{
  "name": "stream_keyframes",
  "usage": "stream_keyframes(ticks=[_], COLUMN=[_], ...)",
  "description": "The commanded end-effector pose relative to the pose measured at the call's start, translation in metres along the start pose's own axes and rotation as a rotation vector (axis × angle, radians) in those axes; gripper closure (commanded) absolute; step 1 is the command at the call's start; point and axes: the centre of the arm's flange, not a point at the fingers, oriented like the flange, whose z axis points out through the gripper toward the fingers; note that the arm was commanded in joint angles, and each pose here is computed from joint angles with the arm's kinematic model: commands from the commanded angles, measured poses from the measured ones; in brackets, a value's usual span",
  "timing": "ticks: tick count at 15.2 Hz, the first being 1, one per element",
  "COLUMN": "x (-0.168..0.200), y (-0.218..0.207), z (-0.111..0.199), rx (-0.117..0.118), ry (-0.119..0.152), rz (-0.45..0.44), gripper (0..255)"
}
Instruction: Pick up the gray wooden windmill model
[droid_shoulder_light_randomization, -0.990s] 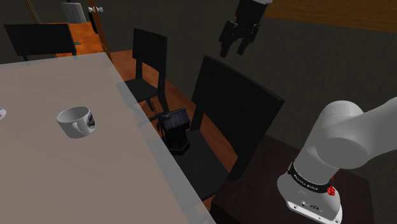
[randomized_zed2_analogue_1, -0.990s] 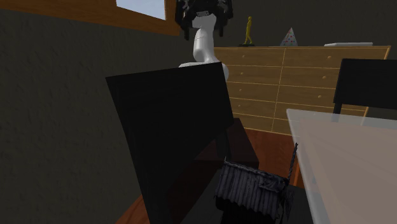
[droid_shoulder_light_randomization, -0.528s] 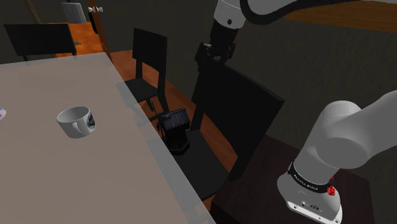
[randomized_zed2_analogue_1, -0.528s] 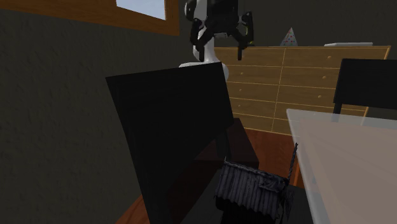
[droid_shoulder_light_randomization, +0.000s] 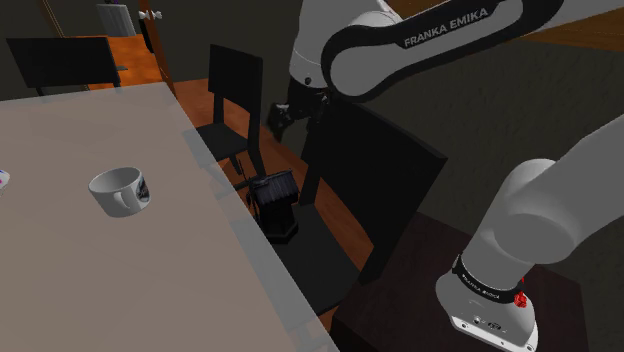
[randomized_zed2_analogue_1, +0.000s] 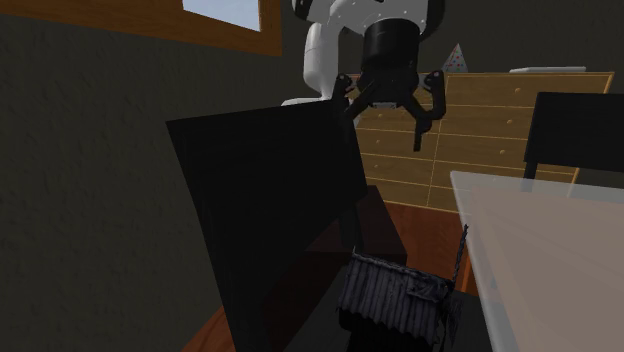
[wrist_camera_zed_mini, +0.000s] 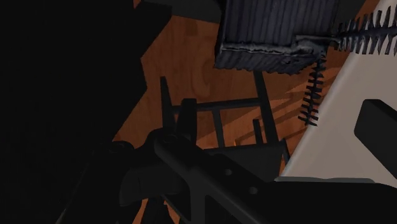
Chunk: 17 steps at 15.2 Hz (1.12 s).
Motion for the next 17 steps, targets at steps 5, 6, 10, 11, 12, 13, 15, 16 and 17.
stream_keyframes(ticks=[5,6,10,11,12,13,15,16,17], x=[0.020,0.023,0.038,0.042,0.046,0.050,0.049,0.047,0.045], y=[-0.046,-0.054,-0.084,-0.091,-0.098,-0.105,-0.107,-0.107,-0.107], z=[0.061,0.072,0.114,0.124,0.135,0.146,0.153,0.158,0.163], rx=[-0.029,-0.035,-0.056,-0.061,-0.066,-0.072,-0.073,-0.073,-0.073], ry=[0.045,0.052,0.081,0.088,0.095,0.103,0.105,0.105,0.105], rz=[0.025,0.029,0.045,0.049,0.053,0.057,0.058,0.058,0.058], gripper=[0,0,0,0,0,0,0,0,0])
